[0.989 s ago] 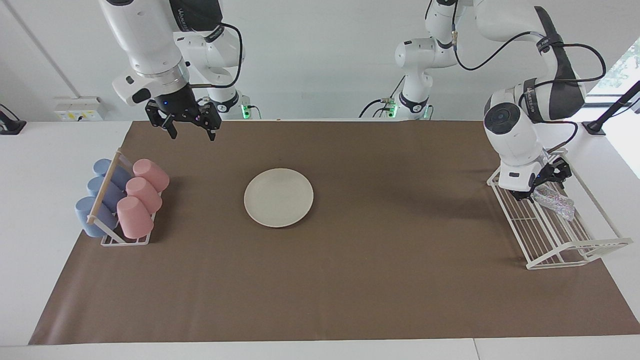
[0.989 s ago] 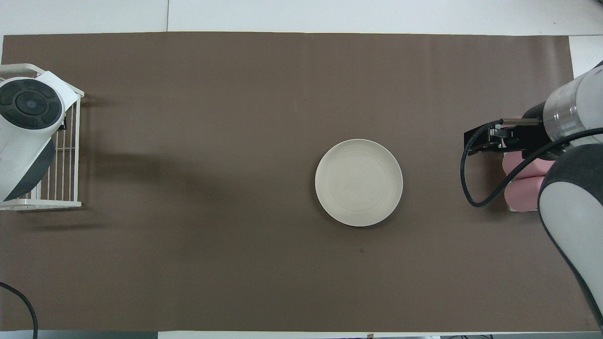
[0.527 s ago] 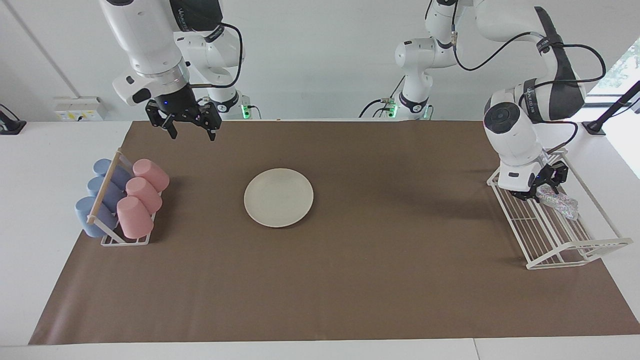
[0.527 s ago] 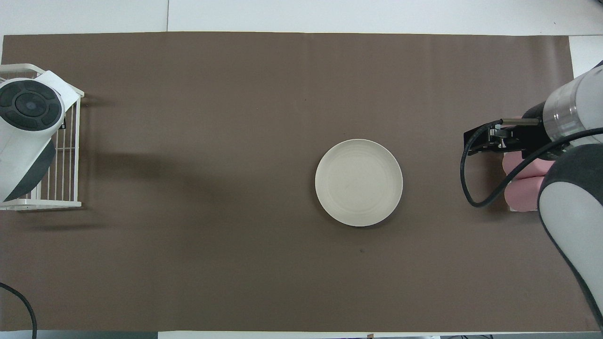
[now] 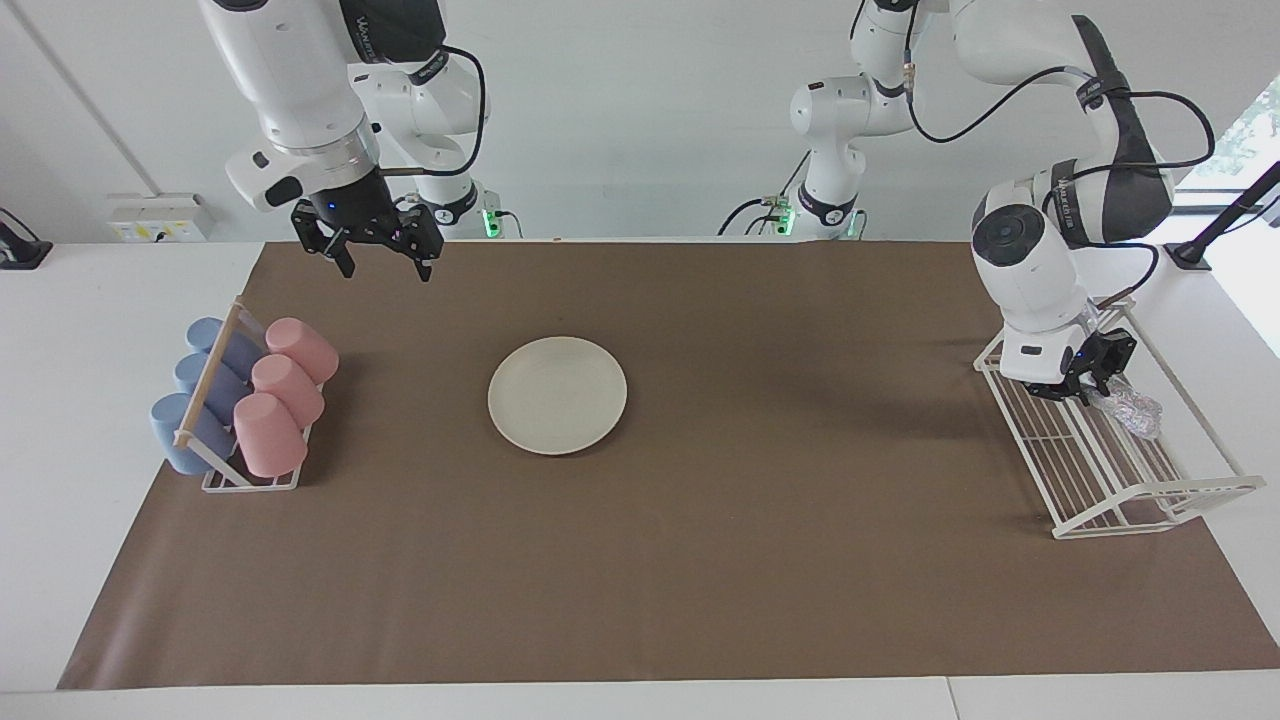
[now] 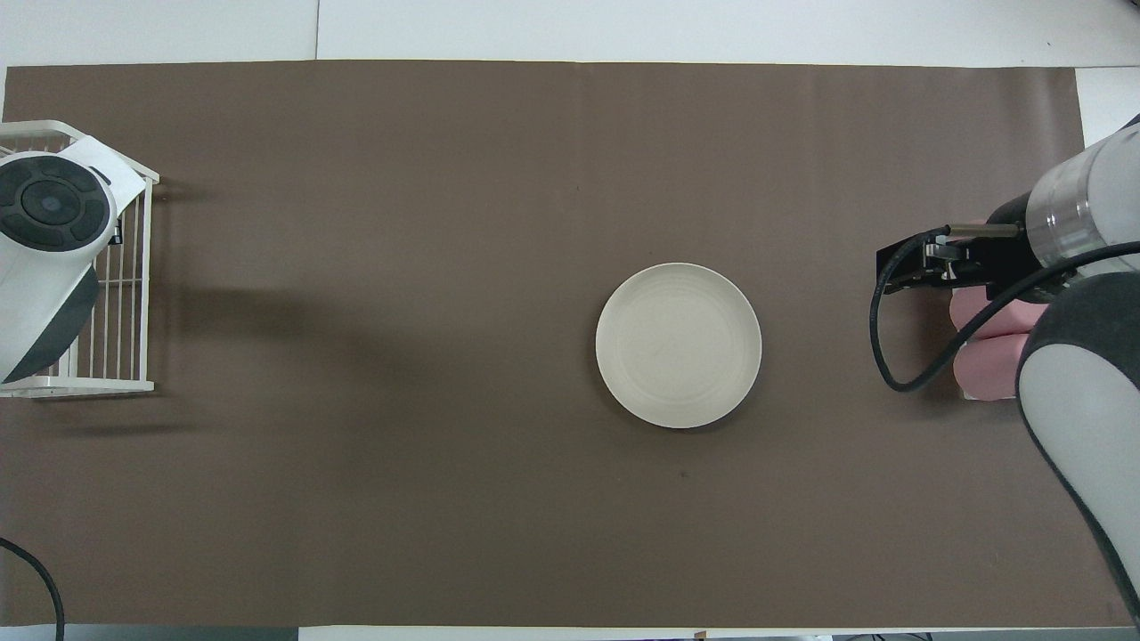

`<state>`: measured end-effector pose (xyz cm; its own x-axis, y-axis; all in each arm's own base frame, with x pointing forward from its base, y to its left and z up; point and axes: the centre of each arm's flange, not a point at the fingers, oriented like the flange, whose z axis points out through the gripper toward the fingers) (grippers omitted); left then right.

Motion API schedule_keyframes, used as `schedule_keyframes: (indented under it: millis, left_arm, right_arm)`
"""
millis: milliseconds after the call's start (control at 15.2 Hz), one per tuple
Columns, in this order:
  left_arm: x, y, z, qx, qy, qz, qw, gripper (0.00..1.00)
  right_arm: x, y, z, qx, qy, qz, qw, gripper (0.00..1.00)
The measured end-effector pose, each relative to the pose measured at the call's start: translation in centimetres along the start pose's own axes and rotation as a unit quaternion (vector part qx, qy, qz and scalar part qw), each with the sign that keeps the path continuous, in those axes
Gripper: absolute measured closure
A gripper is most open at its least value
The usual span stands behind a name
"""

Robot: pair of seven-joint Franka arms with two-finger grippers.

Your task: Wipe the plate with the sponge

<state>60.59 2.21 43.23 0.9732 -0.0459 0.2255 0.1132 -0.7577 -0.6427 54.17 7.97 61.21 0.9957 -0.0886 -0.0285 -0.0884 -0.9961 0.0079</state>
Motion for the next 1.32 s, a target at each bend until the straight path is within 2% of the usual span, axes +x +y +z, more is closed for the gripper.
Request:
schedule_keyframes:
  millis: [462,659,857,1055,1187,1319]
  left_arm:
    - [0.3,-0.5,-0.4,0.003,0.000,-0.007,1.000,0.97]
    - [1.9,-2.4,-2.6,0.010,-0.021,-0.027,0.999,0.97]
    - [4.2,-3.9,-5.9,-0.034,-0.058,-0.050,0.996,0.97]
    - [5.5,-4.8,-7.4,-0.093,-0.111,-0.084,0.986,0.97]
    - [6.0,-4.6,-8.5,-0.153,-0.151,-0.105,0.971,0.97]
    - [6.4,-4.5,-9.8,-0.228,-0.196,-0.122,0.946,0.97]
  right_arm:
    - [0.0,0.0,0.0,0.000,0.000,0.000,1.000,0.00]
    - [0.0,0.0,0.0,0.000,0.000,0.003,1.000,0.00]
    - [-0.1,-0.2,0.0,0.005,-0.002,0.035,0.999,0.00]
    - [-0.3,-1.0,0.0,0.026,-0.010,0.074,0.997,0.00]
    - [-0.3,-1.1,0.0,0.029,-0.013,0.099,0.995,0.00]
    - [-0.6,-1.2,0.0,0.036,-0.028,0.133,0.990,0.00]
